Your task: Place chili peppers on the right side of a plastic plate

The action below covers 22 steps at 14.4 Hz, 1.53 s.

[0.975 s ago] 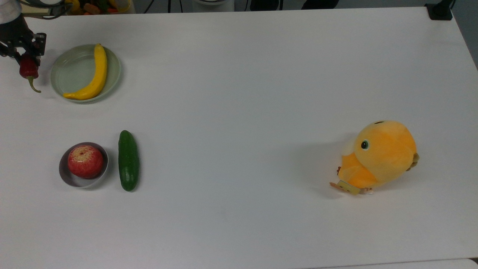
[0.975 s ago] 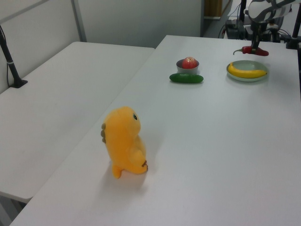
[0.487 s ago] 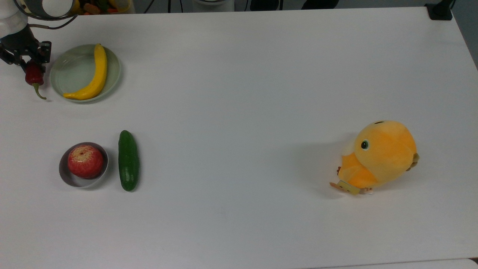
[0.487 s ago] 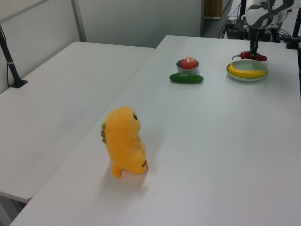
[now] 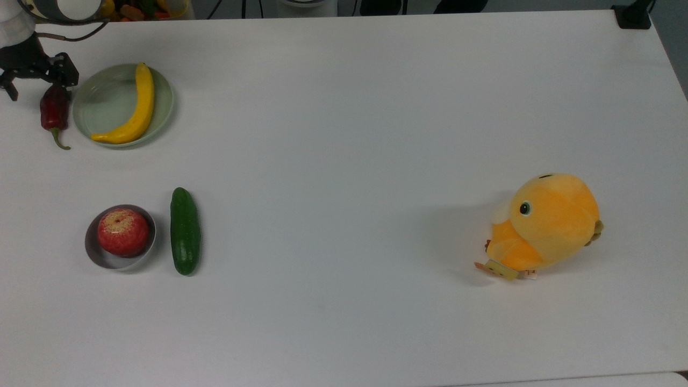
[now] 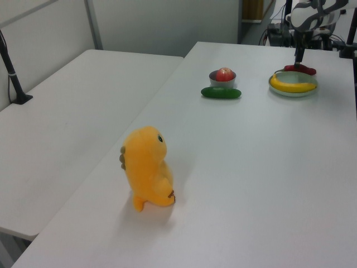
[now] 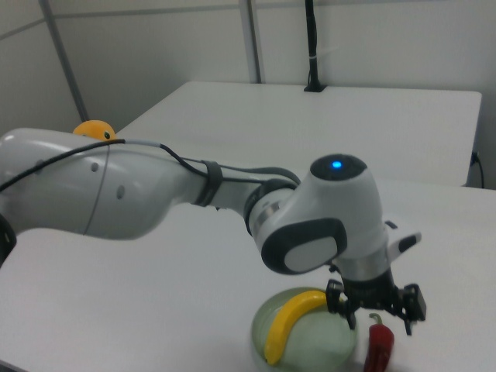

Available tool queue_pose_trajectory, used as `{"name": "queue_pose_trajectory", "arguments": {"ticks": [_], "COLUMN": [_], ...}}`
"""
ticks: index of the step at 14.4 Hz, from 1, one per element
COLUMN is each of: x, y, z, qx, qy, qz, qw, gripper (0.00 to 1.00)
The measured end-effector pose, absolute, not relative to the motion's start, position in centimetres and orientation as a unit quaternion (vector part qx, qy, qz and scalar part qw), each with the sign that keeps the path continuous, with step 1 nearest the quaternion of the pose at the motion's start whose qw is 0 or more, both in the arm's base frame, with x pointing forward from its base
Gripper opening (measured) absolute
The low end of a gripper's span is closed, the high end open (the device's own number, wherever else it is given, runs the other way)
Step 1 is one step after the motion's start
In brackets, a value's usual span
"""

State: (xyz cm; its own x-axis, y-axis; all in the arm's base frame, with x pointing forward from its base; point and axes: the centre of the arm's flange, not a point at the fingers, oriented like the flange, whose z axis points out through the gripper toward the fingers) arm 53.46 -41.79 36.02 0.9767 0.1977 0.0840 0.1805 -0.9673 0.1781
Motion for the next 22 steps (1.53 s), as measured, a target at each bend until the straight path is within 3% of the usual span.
{"name": "queue_pose_trajectory", "arguments": {"ticks": [3, 5, 11, 15, 22], "x": [54.6, 54.6, 50.9, 51.1, 53.2], "y": [-38.5, -34.4, -24.9, -17.6, -3.6], "z": [42.2, 48.9, 61.3, 64.3, 65.3], "qx": [0.993, 0.994, 0.993, 0.991, 0.995], "qy": [0.061, 0.024, -0.053, -0.073, -0.026], "qz": [0.075, 0.098, 0.091, 0.066, 0.055], "qw": [0.064, 0.034, -0.057, -0.085, -0.082], "gripper": [1.00, 1.00, 1.00, 1.00, 1.00]}}
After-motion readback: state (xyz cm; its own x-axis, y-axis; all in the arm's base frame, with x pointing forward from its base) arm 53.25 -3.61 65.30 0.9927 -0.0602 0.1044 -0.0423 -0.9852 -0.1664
